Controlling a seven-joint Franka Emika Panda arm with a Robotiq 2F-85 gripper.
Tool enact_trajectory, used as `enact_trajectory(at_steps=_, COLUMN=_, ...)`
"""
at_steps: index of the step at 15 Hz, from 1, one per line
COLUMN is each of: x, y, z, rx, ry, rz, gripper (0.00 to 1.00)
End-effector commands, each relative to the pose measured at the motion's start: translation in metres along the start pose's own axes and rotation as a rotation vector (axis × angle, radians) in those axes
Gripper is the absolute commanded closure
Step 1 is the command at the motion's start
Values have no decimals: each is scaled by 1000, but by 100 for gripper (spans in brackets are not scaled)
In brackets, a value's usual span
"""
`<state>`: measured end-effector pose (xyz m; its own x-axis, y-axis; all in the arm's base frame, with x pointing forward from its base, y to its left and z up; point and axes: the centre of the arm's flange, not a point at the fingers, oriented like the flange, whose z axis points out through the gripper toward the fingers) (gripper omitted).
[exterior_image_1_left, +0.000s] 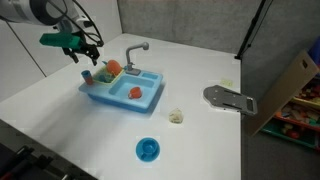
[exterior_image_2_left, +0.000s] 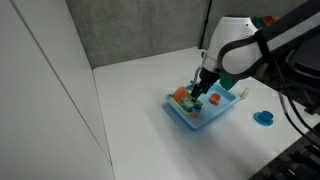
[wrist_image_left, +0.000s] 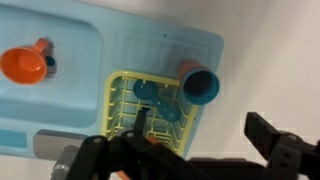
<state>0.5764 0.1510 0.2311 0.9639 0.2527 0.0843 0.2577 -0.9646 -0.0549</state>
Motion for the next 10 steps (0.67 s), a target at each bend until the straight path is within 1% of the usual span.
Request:
enact_trajectory(at_steps=1, x=-6, y=23, z=-32, rx=-4, ry=21, rz=72, gripper=0)
enact_trajectory(at_steps=5, x=-8, y=64, z=-49, rx=2, ry=43, rz=150, gripper=0)
enact_trajectory(at_steps=10, x=-20, y=136, z=-46, rx=2, ry=31, rz=272, gripper=0)
